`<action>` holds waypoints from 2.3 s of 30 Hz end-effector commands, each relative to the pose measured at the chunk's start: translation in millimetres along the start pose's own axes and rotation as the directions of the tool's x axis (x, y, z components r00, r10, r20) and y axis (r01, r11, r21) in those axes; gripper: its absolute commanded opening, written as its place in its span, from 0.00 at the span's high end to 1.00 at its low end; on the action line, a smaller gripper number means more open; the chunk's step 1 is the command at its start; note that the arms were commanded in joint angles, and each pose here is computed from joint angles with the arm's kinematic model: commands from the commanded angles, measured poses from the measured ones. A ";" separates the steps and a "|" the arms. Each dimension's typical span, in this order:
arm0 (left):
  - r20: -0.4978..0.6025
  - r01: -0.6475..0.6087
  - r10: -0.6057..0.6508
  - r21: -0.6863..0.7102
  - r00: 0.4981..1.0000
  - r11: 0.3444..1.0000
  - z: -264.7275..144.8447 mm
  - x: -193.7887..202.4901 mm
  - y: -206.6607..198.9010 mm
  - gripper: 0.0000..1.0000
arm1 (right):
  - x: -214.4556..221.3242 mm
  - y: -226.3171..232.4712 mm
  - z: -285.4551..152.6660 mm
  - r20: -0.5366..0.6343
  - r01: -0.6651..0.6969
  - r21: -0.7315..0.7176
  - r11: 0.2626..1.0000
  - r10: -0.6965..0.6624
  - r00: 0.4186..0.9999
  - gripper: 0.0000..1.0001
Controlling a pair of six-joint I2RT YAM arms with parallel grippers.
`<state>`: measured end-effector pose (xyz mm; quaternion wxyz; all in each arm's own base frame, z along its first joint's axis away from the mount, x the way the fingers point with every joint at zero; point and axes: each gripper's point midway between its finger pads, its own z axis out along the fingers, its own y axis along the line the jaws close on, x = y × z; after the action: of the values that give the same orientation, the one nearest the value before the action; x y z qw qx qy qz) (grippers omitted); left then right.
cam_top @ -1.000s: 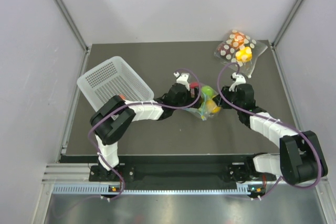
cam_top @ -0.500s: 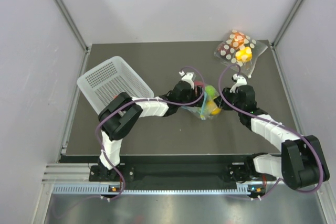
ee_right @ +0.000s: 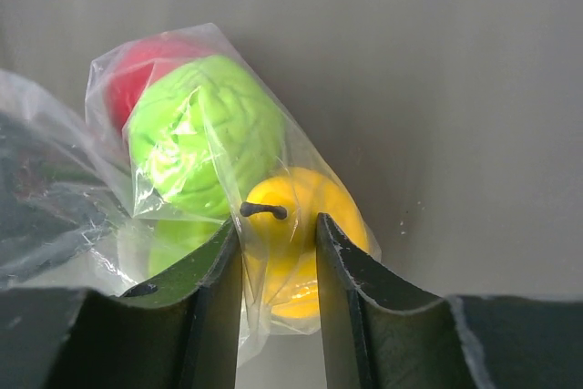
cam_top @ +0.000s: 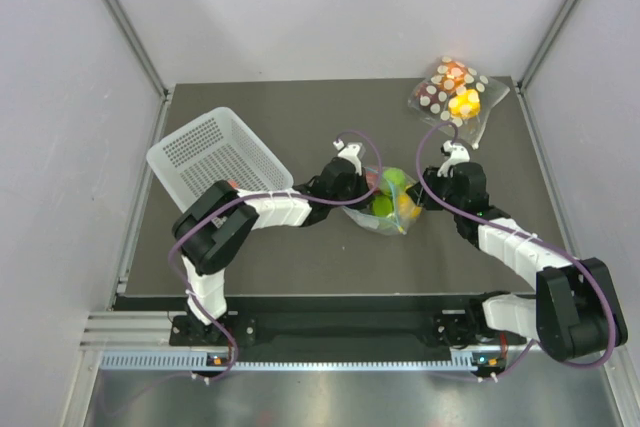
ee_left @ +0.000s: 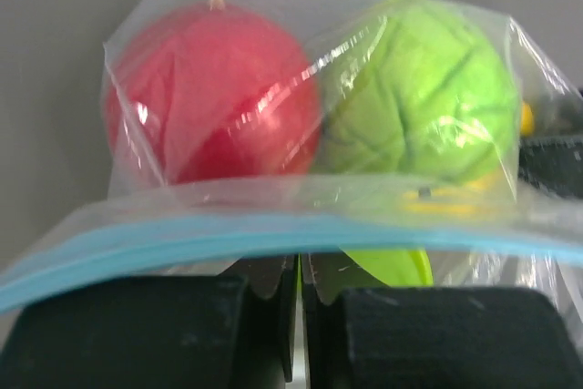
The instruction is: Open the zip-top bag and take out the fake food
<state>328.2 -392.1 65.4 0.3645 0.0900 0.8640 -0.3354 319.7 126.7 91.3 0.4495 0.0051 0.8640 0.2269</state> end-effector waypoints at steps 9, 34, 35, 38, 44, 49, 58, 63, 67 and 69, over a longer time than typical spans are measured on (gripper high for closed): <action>-0.006 -0.029 0.029 0.069 1.000 0.997 -27.3 -9.3 -23.0 0.97 | 4.8 -6.0 -4.0 -0.031 0.012 0.033 0.999 -0.011 0.999 0.73; -0.110 0.093 -0.081 0.115 0.991 0.989 -1.5 11.3 -29.3 0.30 | 10.8 -7.1 -3.0 -0.044 0.012 0.027 1.000 -0.010 0.999 0.66; -0.093 0.097 -0.086 0.120 0.992 0.988 -1.0 7.6 -30.6 0.27 | 10.9 -7.0 -3.2 -0.042 0.014 0.027 1.000 -0.013 0.999 0.66; -0.073 0.119 -0.111 0.126 0.991 0.985 -0.2 6.1 -30.8 0.26 | 12.5 -7.3 -2.6 -0.048 0.011 0.025 1.000 -0.010 0.999 0.66; -0.120 0.151 -0.133 0.152 0.984 0.977 13.8 16.7 -33.3 0.24 | 11.8 -5.9 -2.6 -0.047 0.011 0.019 1.000 -0.010 0.999 0.65; -0.149 0.184 -0.157 0.185 0.976 0.965 19.9 22.9 -38.8 0.23 | 11.0 -5.5 -3.2 -0.044 0.013 0.018 1.000 -0.013 0.999 0.65; -0.166 0.181 -0.149 0.197 0.975 0.964 11.5 25.2 -38.3 0.64 | 12.5 -6.1 -3.1 -0.047 0.013 0.019 1.000 -0.012 0.999 0.65; -0.121 0.181 -0.159 0.197 0.980 0.964 -4.9 10.8 -32.4 0.85 | 14.1 -6.4 -2.5 -0.048 0.009 0.020 1.000 -0.008 0.999 0.65; -0.088 0.170 -0.155 0.207 0.984 0.963 -16.4 -1.8 -34.5 0.89 | 13.4 -7.7 -3.3 -0.046 0.010 0.026 1.000 -0.009 0.999 0.65; -0.061 0.160 -0.150 0.212 0.987 0.964 -24.3 -10.6 -36.6 0.89 | 11.8 -7.0 -4.1 -0.041 0.012 0.025 1.000 -0.011 0.999 0.65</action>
<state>303.0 -407.6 62.4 0.2682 0.0612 0.8595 -0.4308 320.4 120.9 91.6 0.4531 0.0042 0.8651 0.2151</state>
